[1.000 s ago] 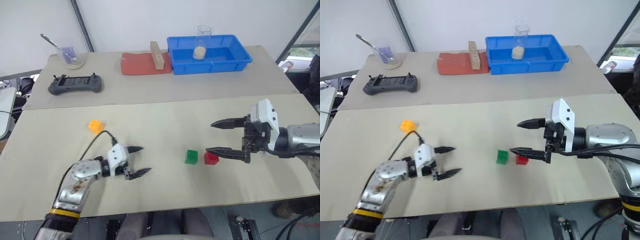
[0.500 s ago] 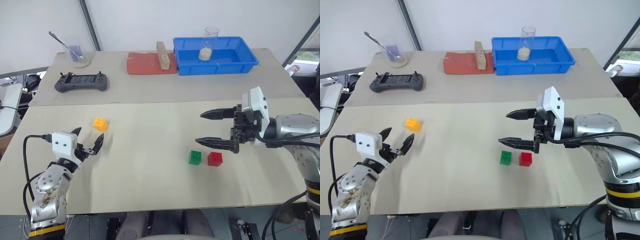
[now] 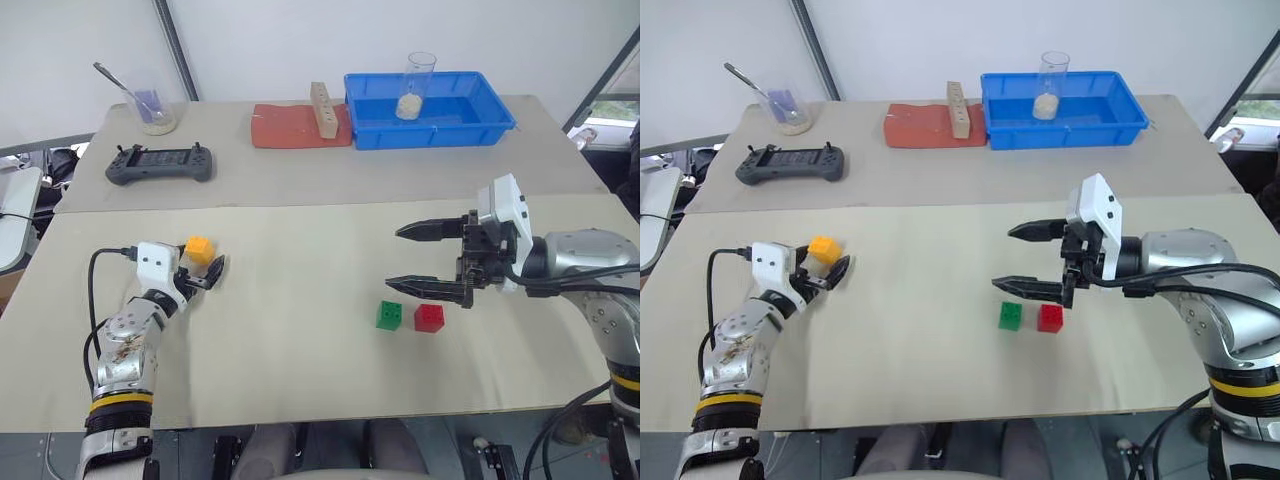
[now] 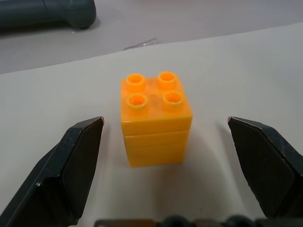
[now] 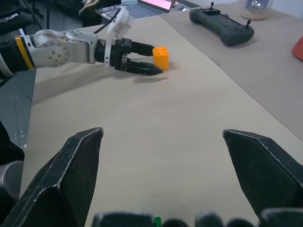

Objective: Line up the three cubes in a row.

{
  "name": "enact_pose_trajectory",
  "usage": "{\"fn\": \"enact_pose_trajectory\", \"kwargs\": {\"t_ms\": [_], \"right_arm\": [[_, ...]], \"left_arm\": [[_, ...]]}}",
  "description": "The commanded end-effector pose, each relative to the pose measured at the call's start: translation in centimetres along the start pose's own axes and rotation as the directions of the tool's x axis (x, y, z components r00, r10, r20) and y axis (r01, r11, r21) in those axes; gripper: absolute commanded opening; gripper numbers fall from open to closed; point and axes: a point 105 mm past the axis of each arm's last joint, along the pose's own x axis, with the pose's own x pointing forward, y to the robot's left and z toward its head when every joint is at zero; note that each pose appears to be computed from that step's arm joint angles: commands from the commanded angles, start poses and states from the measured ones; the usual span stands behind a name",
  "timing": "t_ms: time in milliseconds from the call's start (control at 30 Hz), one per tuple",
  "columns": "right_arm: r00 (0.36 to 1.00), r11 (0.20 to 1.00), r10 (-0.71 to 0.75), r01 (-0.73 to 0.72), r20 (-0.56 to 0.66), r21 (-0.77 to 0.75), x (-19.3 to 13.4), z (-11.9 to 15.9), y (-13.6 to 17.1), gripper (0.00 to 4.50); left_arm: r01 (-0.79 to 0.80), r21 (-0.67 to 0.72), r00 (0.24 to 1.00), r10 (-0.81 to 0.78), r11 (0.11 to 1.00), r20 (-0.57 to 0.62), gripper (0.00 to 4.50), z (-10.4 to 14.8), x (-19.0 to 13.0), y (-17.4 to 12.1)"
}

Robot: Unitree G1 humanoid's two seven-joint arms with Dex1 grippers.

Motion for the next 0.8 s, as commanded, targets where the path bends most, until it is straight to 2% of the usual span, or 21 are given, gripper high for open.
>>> {"fn": "enact_pose_trajectory", "kwargs": {"t_ms": [33,100,167,200,300,367,400,467,567,700,800], "right_arm": [[1.0,0.999,-0.023,0.023,0.014,-0.044,-0.7,1.1,0.2,4.5],[1.0,0.999,-0.026,0.026,0.014,-0.043,-0.8,1.1,0.2,4.5],[1.0,0.999,-0.028,0.028,0.014,-0.042,-0.8,1.1,0.2,4.5],[1.0,0.999,-0.029,0.029,0.013,-0.042,-0.8,1.1,0.2,4.5],[0.999,0.999,-0.032,0.033,0.011,-0.041,-0.9,1.0,0.2,4.5],[0.999,0.999,-0.033,0.033,0.008,-0.041,-1.0,0.9,0.3,4.5],[1.0,0.999,-0.03,0.03,0.002,-0.043,-1.1,0.8,0.4,4.5],[1.0,0.999,-0.014,0.014,-0.017,-0.047,-1.3,0.6,0.7,4.5],[0.998,0.998,0.019,-0.022,-0.053,-0.054,-1.6,0.1,1.2,4.5],[0.995,0.997,0.042,-0.047,-0.086,-0.066,-1.9,-0.3,1.4,4.5],[0.994,0.996,0.045,-0.052,-0.097,-0.071,-2.0,-0.4,1.5,4.5]], "left_arm": [[-0.02,0.027,0.998,0.019,0.999,0.052,3.62,1.3,0.2,0.6],[-0.018,0.027,0.998,0.016,0.999,0.054,2.81,1.4,0.2,0.5],[-0.012,0.031,0.998,0.01,0.999,0.055,1.73,1.4,0.2,0.4],[-0.003,0.036,0.998,0.001,0.999,0.058,1.35,1.6,0.2,0.2],[0.042,0.051,0.996,-0.046,0.998,0.073,1.35,2.2,0.3,-0.7],[0.134,0.078,0.988,-0.139,0.988,0.064,1.35,2.5,0.3,-2.2],[0.236,0.117,0.969,-0.243,0.965,0.053,1.35,2.8,0.1,-3.9],[0.447,0.17,0.889,-0.458,0.878,0.027,1.35,3.3,-0.6,-7.4],[0.684,0.221,0.716,-0.697,0.695,-0.021,1.35,3.8,-1.8,-11.9],[0.848,0.251,0.499,-0.863,0.467,-0.08,1.35,3.5,-2.4,-16.2],[0.906,0.256,0.376,-0.92,0.338,-0.113,1.35,2.9,-2.6,-18.4]]}}
